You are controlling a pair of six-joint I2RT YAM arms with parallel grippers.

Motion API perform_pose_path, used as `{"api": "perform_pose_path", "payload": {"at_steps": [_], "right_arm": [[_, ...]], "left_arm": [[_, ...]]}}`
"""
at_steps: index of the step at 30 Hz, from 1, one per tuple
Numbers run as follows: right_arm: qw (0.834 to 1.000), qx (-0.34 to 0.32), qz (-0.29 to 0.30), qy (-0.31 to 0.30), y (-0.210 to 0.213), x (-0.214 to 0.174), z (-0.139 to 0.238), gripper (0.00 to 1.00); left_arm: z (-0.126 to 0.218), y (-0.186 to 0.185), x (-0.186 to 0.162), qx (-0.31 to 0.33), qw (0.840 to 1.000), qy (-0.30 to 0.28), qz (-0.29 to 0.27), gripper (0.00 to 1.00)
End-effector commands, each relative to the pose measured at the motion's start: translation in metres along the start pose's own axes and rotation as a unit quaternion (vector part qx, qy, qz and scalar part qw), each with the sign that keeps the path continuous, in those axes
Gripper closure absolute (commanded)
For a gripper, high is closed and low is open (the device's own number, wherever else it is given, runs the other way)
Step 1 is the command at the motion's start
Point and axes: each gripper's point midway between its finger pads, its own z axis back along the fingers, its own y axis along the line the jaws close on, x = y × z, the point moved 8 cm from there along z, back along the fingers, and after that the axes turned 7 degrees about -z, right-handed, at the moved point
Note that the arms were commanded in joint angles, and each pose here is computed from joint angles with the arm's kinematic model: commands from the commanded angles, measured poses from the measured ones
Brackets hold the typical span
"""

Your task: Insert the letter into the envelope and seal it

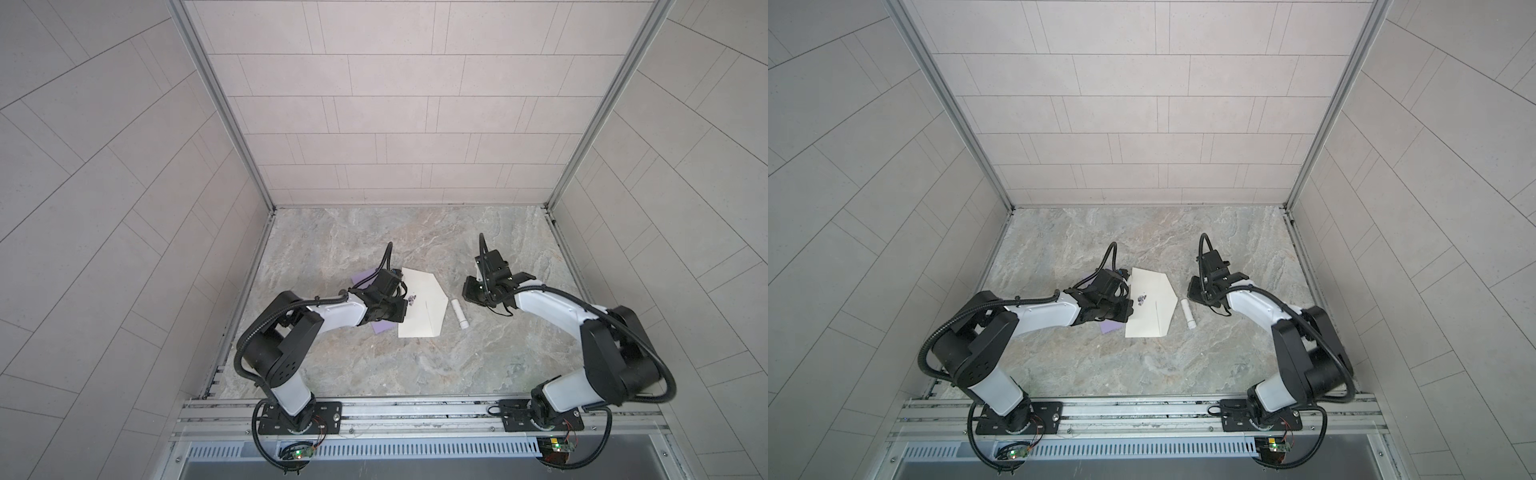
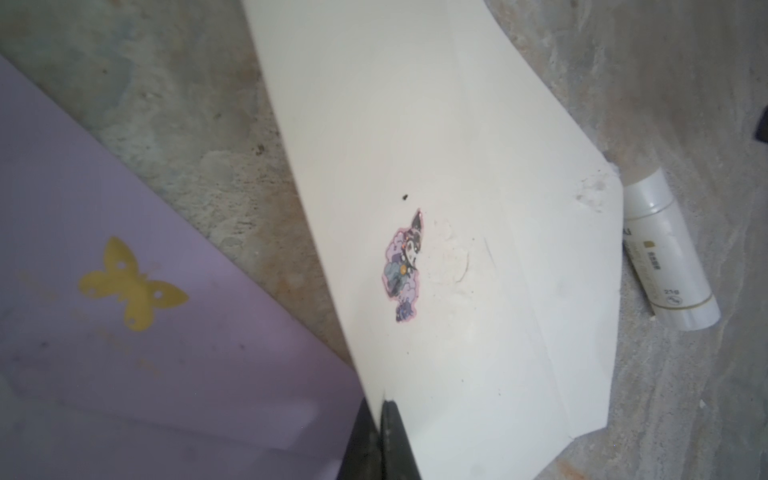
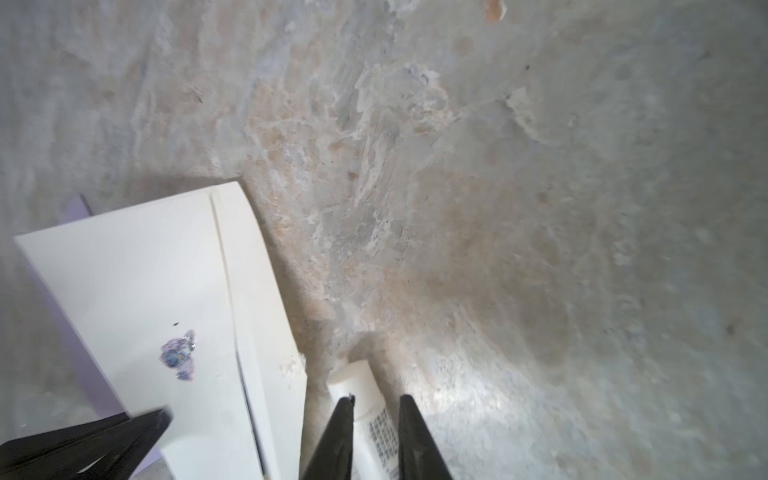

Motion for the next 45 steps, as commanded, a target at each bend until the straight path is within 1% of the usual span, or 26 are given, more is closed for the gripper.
{"api": "perform_pose_path", "payload": {"at_steps": [1,4,13,19,24,29,35,40,45], "right_arm": [[0.997,-0.027,0.008,0.075,-0.01,-0.014,-0.028,0.84],[0.995,-0.031,0.008,0.092,-0.011,-0.022,-0.042,0.86],[0.995,-0.025,0.024,0.094,0.002,-0.041,-0.047,0.86],[0.996,-0.001,0.036,0.079,0.017,-0.039,-0.039,0.86],[0.995,0.02,0.072,0.07,0.039,-0.036,-0.024,0.86],[0.991,0.033,0.101,0.083,0.061,-0.039,-0.026,0.86],[0.986,0.041,0.12,0.108,0.083,-0.047,-0.043,0.87],[0.982,0.044,0.12,0.139,0.097,-0.055,-0.061,0.88],[0.98,0.036,0.119,0.157,0.1,-0.066,-0.07,0.88]], "left_arm": [[0.0,0.003,-0.005,0.009,1.0,0.017,-0.004,1.0],[0.002,0.002,-0.005,0.01,1.0,0.016,-0.005,1.0],[0.003,0.003,-0.006,0.011,1.0,0.015,-0.008,1.0],[0.002,0.002,-0.005,0.009,1.0,0.018,-0.007,1.0],[0.002,0.001,-0.005,0.006,1.0,0.02,-0.008,1.0],[0.002,0.0,-0.003,0.001,1.0,0.023,-0.009,1.0],[0.003,-0.001,-0.003,-0.001,1.0,0.026,-0.008,1.0],[0.004,-0.001,-0.002,-0.001,1.0,0.025,-0.011,1.0],[0.004,0.0,-0.003,0.003,1.0,0.025,-0.009,1.0]]}}
